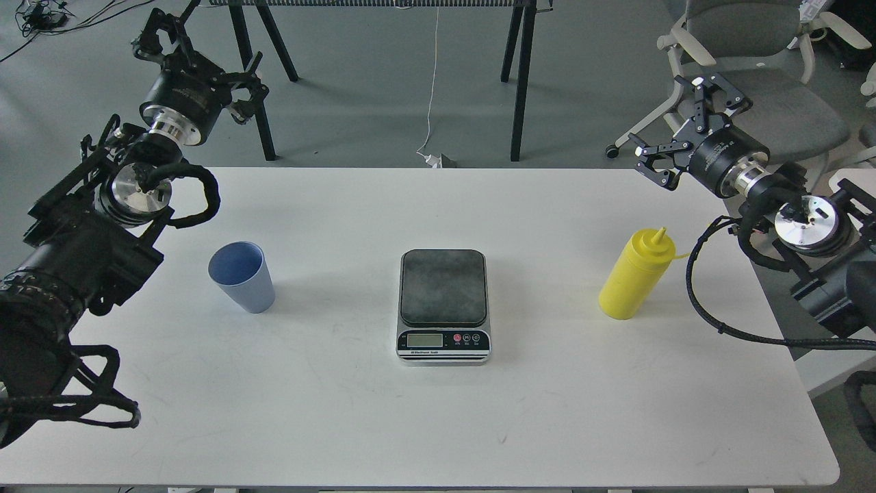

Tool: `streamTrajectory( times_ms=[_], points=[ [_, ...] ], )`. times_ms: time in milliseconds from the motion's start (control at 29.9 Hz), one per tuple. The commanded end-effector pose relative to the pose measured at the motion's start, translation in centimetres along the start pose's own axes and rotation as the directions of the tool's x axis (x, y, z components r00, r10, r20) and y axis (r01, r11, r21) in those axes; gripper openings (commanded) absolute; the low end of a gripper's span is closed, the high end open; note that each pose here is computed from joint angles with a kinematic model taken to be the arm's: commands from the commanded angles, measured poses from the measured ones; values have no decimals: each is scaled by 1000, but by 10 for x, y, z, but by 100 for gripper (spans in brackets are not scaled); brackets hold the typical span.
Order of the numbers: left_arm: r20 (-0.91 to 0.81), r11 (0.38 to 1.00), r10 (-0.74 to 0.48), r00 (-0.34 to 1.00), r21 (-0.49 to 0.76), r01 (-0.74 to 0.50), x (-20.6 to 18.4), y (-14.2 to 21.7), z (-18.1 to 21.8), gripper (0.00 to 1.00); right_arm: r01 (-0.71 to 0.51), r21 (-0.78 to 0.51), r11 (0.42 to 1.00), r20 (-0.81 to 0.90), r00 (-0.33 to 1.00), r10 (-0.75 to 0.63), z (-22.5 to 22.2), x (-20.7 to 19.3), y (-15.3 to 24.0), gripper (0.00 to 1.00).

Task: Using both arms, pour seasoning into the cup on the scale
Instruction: 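Raise the left arm up and away from the table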

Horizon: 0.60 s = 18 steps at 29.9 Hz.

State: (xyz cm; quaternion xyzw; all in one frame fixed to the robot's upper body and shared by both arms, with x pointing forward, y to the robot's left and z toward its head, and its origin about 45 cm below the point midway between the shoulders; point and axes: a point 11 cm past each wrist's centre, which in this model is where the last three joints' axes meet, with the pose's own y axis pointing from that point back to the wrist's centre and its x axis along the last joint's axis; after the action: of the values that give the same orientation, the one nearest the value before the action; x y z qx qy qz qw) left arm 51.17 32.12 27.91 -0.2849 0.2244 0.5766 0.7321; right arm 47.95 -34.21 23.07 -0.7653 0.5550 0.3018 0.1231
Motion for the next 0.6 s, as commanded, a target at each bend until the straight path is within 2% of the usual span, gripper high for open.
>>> streamTrajectory(
  times_ms=[0, 568],
  points=[
    [-2, 1000, -1, 1000, 0, 1, -1, 0, -1, 100, 0, 0, 1000, 0, 1000, 0, 0, 0, 0, 99],
    [21, 1000, -20, 1000, -14, 20, -7, -7, 20, 100, 3, 0, 1000, 2, 1000, -3, 0, -1, -1, 99]
  ],
)
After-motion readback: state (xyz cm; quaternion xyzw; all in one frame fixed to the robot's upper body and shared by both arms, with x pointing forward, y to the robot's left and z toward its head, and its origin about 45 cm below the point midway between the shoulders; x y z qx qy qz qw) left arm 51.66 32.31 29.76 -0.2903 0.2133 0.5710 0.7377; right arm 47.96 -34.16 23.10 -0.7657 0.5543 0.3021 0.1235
